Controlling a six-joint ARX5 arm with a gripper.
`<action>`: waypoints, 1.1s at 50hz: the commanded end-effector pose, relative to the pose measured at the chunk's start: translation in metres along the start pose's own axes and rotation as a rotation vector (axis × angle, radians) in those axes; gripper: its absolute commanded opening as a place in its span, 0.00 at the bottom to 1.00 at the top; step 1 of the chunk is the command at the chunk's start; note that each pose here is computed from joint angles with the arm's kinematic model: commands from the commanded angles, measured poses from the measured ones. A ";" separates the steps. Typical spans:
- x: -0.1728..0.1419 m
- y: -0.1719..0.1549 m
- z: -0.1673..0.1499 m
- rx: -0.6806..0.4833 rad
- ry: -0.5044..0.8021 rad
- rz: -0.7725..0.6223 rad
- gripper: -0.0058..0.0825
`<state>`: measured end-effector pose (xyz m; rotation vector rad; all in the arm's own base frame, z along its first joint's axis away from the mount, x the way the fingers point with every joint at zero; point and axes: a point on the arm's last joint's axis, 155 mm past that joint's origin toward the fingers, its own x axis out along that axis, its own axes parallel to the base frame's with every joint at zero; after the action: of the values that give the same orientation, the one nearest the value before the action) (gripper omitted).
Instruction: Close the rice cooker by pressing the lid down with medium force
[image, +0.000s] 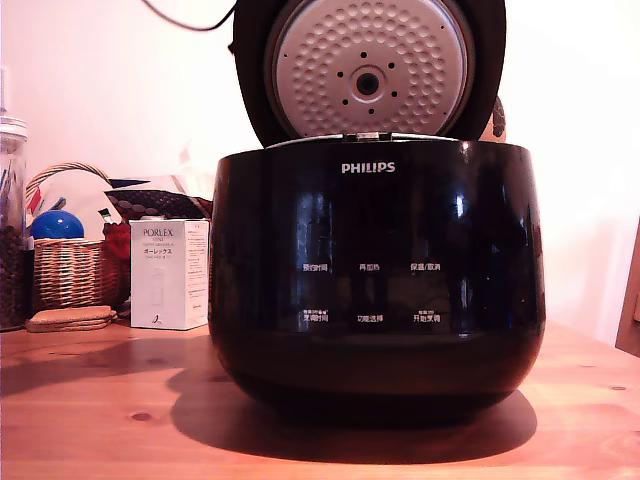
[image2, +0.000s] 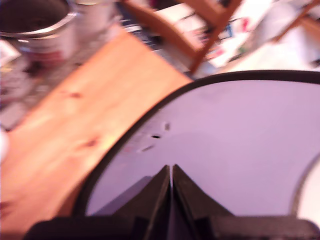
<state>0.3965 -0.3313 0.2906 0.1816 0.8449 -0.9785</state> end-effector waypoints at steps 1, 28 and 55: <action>-0.016 -0.004 0.012 0.034 -0.048 0.032 0.04; -0.039 -0.025 0.015 0.066 -0.074 0.030 0.04; -0.037 -0.027 -0.008 0.073 -0.136 0.039 0.04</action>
<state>0.3649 -0.3169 0.3287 0.1962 0.6536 -0.9723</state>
